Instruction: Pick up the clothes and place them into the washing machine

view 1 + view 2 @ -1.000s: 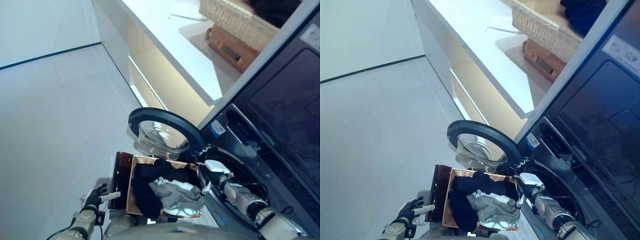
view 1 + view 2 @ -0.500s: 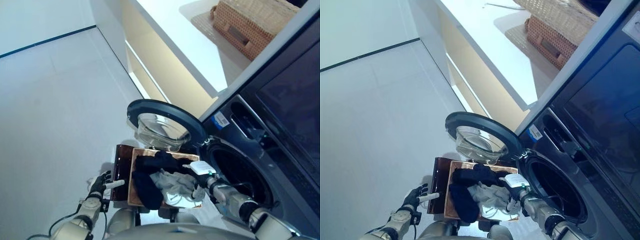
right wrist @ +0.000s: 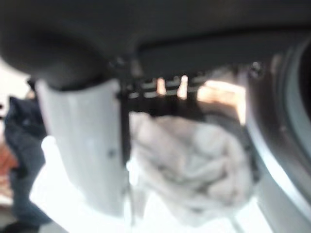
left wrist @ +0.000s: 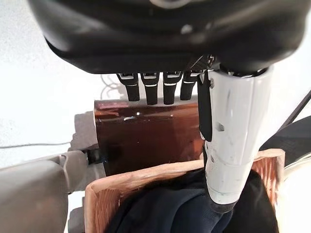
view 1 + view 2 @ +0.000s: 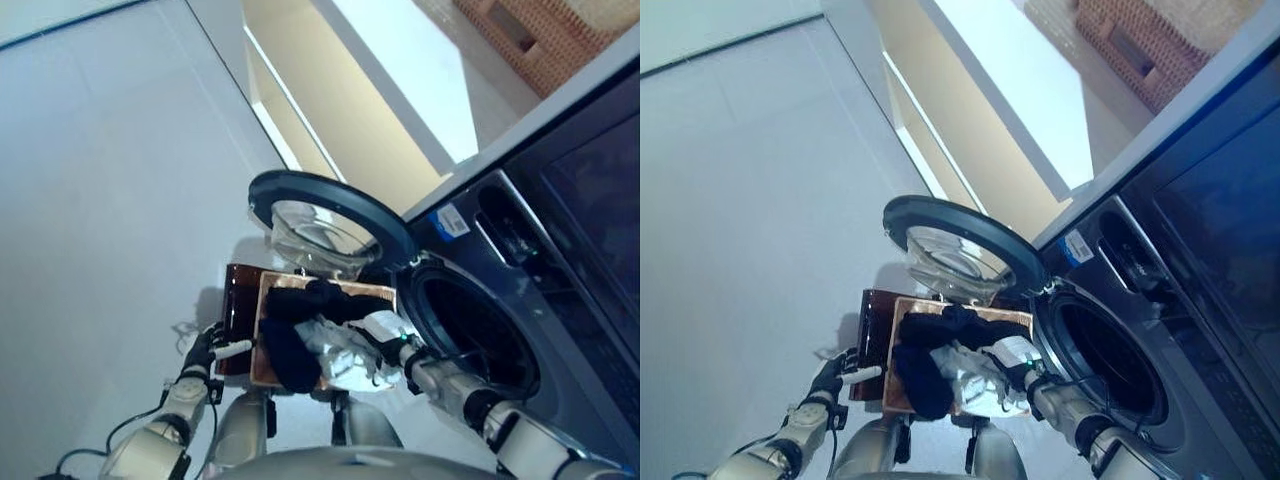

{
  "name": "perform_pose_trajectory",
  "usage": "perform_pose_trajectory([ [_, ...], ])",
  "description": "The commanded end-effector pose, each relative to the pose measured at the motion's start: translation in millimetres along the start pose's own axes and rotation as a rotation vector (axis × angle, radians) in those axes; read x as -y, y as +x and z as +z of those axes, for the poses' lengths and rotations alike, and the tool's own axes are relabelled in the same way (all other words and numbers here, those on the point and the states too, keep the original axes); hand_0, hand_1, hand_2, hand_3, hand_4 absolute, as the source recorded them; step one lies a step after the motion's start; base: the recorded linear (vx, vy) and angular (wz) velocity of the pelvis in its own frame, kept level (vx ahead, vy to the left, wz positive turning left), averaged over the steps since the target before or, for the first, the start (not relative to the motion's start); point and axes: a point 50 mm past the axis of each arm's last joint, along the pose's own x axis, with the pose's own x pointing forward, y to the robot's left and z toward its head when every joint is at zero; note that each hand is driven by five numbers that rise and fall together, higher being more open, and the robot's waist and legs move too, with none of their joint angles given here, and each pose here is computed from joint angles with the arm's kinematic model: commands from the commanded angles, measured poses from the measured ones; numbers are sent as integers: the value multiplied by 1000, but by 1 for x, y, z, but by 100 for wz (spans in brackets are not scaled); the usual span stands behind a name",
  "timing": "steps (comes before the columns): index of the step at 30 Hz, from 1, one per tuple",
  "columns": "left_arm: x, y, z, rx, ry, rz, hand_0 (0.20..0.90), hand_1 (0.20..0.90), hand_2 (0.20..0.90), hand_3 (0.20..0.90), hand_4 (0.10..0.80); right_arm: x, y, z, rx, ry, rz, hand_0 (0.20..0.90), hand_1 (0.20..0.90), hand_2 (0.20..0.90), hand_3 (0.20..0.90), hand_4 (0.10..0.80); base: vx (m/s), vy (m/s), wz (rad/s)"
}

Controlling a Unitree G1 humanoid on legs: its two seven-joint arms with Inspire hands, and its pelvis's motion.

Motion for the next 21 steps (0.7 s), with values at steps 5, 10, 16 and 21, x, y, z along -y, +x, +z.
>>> perform_pose_trajectory([
  [5,7,5,27,102,-51,24,900,900,900,900,800,16,14,15,34,-65,-70,900,900,900,900,800,-69,-32,4],
  [10,16,7,41,138,-39,1,900,900,900,900,800,14,19,15,-11,-103,-47,900,900,900,900,800,-56,-36,12],
  [16,23,10,59,188,-48,-11,900,900,900,900,800,27,24,13,-35,-108,-74,900,900,900,900,800,-35,-5,2],
  [21,23,10,58,174,-39,-20,900,900,900,900,800,26,28,21,3,-113,3,900,900,900,900,800,17,1,-1],
])
